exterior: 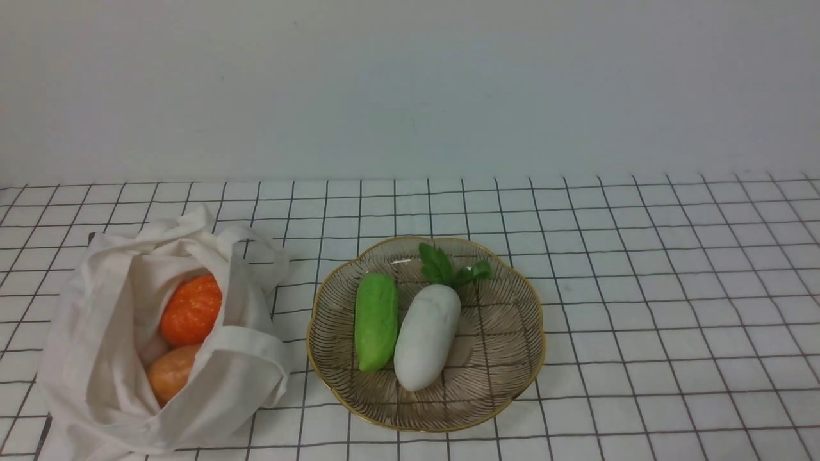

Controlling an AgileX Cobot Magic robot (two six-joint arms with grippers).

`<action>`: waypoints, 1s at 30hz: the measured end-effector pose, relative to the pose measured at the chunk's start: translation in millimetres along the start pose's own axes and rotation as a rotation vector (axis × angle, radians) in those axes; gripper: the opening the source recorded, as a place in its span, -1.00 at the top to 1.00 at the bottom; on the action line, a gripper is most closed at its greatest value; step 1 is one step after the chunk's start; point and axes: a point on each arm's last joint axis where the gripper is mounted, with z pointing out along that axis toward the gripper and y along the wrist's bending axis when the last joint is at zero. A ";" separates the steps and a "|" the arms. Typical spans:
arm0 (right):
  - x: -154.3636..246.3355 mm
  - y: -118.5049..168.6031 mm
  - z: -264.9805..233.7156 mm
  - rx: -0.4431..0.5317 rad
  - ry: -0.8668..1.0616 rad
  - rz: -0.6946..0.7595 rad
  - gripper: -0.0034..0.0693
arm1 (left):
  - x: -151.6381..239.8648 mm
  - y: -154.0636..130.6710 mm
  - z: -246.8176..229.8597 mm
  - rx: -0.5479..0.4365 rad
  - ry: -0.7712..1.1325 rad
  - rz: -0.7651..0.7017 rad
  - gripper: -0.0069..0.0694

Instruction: Take vegetables from bag on white checkered tablecloth place on plate.

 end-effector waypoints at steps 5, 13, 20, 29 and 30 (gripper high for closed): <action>0.0 0.0 0.0 0.000 0.000 0.000 0.94 | 19.4 3.7 10.0 -0.064 -0.083 0.026 0.84; 0.0 0.0 0.0 0.000 0.000 -0.001 0.94 | 102.8 22.1 40.8 -0.340 -0.155 0.025 0.84; 0.0 0.0 0.0 0.000 0.000 -0.001 0.94 | 167.3 32.7 66.5 -0.394 0.010 -0.011 0.84; 0.0 0.0 0.0 0.000 0.000 -0.002 0.94 | 169.8 33.4 67.9 -0.397 0.003 -0.012 0.84; 0.0 0.0 0.0 0.000 0.000 -0.002 0.94 | 169.8 33.4 67.9 -0.397 0.003 -0.012 0.84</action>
